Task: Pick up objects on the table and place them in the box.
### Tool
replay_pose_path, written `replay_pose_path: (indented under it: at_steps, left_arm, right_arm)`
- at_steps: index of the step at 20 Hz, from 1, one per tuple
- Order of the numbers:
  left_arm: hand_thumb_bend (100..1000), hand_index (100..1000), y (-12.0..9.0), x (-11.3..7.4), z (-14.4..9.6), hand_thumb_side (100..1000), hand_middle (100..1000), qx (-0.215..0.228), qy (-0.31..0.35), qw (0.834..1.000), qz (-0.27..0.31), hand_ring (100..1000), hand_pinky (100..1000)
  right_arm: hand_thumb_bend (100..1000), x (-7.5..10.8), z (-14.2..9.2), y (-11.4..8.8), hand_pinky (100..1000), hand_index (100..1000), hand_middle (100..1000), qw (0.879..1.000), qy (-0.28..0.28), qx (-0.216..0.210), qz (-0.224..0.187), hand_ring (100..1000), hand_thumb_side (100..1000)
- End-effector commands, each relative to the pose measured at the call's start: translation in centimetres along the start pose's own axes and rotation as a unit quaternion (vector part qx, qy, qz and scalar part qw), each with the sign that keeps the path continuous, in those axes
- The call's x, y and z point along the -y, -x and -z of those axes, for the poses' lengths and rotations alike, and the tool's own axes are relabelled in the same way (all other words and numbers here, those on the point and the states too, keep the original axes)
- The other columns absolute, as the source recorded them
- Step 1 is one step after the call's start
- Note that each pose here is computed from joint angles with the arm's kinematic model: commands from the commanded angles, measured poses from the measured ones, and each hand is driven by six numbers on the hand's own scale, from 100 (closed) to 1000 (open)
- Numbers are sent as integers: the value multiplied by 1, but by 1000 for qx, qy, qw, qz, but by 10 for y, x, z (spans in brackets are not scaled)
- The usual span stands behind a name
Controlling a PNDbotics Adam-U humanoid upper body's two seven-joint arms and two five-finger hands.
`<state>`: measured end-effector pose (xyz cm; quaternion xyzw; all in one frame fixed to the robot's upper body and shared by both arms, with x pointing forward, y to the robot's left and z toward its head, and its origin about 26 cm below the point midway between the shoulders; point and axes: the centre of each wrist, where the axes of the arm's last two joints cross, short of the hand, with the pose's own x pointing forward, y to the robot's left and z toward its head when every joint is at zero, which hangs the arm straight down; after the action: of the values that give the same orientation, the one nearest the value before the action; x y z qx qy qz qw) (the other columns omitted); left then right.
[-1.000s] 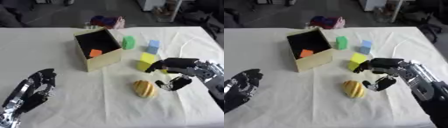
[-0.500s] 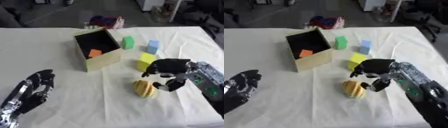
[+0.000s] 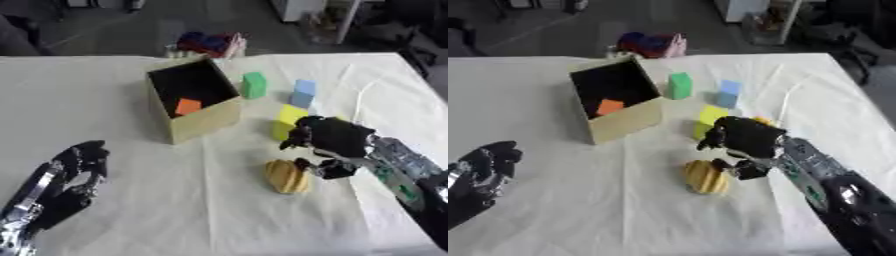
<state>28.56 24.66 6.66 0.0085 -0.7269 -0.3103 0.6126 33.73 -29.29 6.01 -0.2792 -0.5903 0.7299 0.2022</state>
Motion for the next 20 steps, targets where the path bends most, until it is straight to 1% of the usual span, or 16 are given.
replay_pose_path:
  at_steps: [1, 3, 6, 8, 10, 13, 16, 18, 20]
  left_arm:
    - [100, 873, -5, -5, 0, 455, 728, 9, 0, 1000, 9, 810, 830]
    - [100, 873, -5, -5, 0, 456, 728, 8, -1, 1000, 10, 810, 830]
    - [100, 873, -5, -5, 0, 456, 729, 7, -1, 1000, 10, 810, 830]
    - [100, 873, -5, -6, -1, 455, 729, 7, -1, 1000, 11, 810, 831]
    - [100, 873, -4, -6, -1, 454, 729, 6, -2, 1000, 12, 810, 831]
    - [100, 873, -4, -6, -1, 456, 729, 5, -2, 1000, 13, 810, 831]
    - [100, 873, -4, -6, -1, 456, 729, 5, 0, 1000, 14, 810, 831]
    - [100, 873, -4, -6, -1, 455, 729, 6, 0, 1000, 14, 810, 831]
    - [100, 873, -4, -6, -1, 454, 729, 6, 0, 1000, 14, 810, 831]
  right_arm:
    - [100, -2, -8, 7, 865, 919, 735, 1000, -13, 4, -9, 806, 101]
    - [100, -2, -13, 9, 873, 947, 812, 999, -34, 15, -2, 851, 104]
    - [100, 8, -20, 13, 888, 965, 883, 998, -64, 30, 4, 896, 110]
    - [100, 17, -25, 15, 892, 972, 896, 996, -85, 34, 4, 908, 120]
    - [100, 26, -30, 17, 892, 975, 898, 994, -102, 35, 9, 909, 152]
    - [100, 34, -36, 19, 891, 981, 899, 991, -123, 41, 27, 909, 216]
    - [100, 40, -36, 17, 894, 982, 903, 988, -140, 54, 44, 913, 234]
    - [100, 46, -34, 15, 899, 982, 912, 986, -143, 64, 48, 920, 235]
    - [100, 51, -30, 12, 922, 990, 957, 986, -147, 74, 42, 958, 233]
